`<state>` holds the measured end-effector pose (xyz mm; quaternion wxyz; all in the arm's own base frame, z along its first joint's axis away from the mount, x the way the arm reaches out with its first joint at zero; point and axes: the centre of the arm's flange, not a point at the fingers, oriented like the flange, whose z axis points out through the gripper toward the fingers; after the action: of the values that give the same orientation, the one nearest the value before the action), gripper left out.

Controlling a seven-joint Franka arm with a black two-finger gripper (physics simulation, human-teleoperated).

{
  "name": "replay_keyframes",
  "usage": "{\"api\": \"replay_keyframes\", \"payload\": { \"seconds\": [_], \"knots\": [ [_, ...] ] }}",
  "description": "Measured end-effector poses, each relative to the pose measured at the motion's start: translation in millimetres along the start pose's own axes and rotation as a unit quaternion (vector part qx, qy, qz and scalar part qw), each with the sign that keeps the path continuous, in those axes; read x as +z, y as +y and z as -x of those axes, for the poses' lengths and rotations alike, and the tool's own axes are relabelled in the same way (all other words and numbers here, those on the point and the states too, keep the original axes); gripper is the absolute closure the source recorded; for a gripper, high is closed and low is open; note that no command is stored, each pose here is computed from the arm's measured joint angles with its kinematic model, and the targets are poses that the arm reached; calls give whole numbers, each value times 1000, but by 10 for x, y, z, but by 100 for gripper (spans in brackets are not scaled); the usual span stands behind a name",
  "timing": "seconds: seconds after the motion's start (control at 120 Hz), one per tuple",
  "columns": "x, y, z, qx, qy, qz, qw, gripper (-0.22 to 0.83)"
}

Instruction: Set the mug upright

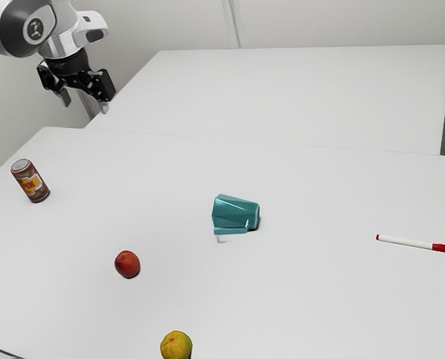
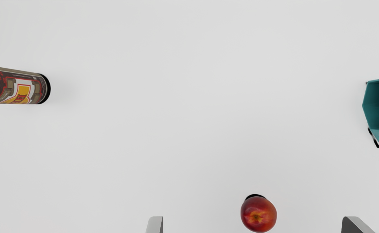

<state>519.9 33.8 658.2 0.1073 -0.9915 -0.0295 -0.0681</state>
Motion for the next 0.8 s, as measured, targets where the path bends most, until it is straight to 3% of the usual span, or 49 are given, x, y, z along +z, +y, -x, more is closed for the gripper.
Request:
{"api": "replay_keyframes", "payload": {
  "seconds": [0.375,0.575,0.8],
  "knots": [
    [146,36,-115,8,3,19,1000,0],
    [715,307,-169,-15,-53,123,991,0],
    [1651,418,-156,-104,-151,250,951,0]
  ]
}}
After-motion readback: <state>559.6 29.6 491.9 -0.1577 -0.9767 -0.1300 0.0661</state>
